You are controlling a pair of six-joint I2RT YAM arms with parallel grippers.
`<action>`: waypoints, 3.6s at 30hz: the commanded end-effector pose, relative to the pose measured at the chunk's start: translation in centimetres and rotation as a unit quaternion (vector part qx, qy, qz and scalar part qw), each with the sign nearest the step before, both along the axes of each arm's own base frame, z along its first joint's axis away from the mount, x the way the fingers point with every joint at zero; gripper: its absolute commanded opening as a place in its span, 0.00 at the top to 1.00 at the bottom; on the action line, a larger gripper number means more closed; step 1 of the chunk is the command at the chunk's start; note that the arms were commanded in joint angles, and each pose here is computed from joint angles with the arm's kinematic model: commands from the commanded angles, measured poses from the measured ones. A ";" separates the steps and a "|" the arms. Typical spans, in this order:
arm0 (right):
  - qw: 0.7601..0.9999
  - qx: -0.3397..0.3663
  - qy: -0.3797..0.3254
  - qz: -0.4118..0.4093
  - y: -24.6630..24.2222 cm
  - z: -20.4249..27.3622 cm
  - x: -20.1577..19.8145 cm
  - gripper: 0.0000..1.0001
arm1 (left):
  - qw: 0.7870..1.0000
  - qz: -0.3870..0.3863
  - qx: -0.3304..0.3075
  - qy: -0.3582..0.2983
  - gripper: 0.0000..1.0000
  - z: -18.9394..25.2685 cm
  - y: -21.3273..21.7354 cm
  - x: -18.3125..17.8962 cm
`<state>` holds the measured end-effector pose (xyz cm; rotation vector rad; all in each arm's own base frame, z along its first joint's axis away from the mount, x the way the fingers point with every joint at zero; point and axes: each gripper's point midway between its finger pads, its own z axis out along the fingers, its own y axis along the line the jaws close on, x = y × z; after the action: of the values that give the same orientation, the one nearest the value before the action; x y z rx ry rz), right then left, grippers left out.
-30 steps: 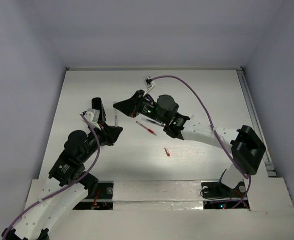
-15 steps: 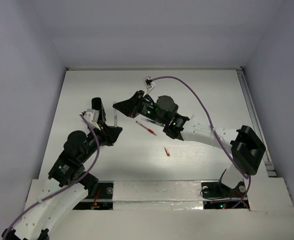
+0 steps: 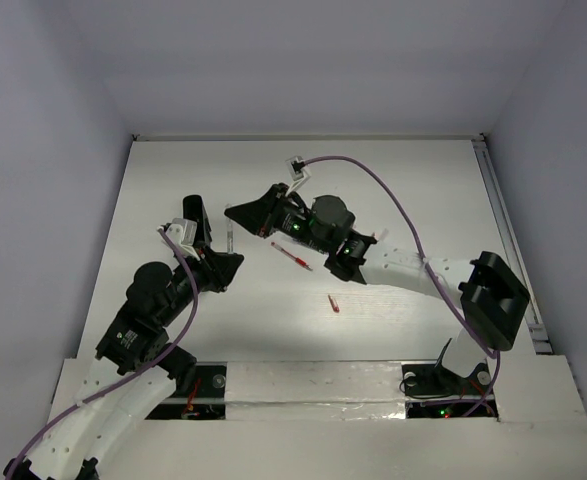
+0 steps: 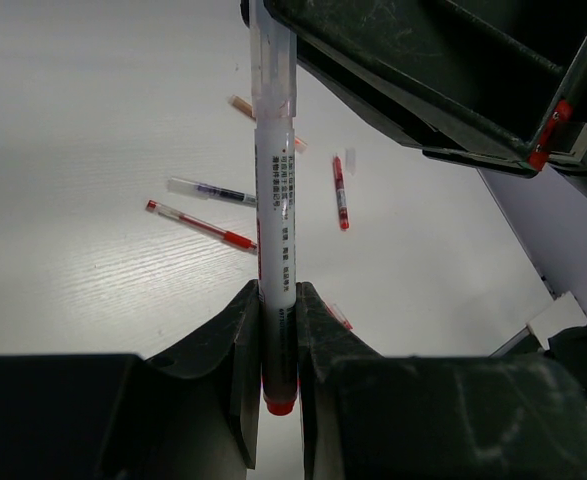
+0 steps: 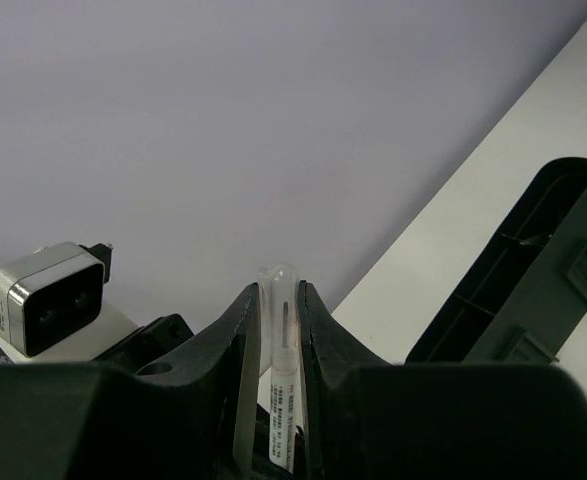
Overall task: Sort the stationery into containers
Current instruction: Close the pen cap on the pen.
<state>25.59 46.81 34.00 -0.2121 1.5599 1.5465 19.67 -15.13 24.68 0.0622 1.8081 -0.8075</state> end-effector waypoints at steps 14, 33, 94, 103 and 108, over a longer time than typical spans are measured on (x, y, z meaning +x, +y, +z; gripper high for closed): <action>1.000 -0.014 0.011 0.023 0.1 -1.4 -2.5 1.00 | 0.999 0.020 -0.019 -0.043 1.00 2.6 0.3 0.9; 0.996 -0.042 0.035 0.069 -0.4 -5.7 -6.1 1.00 | 0.993 0.055 -0.045 -0.095 1.00 7.2 0.7 2.8; 0.968 -0.094 -0.229 0.036 -10.8 6.3 -6.2 0.01 | 0.966 -0.189 -0.099 -0.143 1.00 9.3 -4.8 -4.3; 0.965 -0.056 -0.236 0.098 -8.5 8.6 -6.4 0.01 | 0.946 -0.264 -0.133 -0.135 1.00 8.4 -6.1 -6.8; 0.962 -0.038 -0.240 0.127 -7.6 9.3 -6.8 0.03 | 0.942 -0.275 -0.141 -0.131 1.00 8.1 -6.4 -7.0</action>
<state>20.04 39.40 38.93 -0.7600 1.3949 1.4140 13.85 -21.24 31.05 0.4296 1.5088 -1.3185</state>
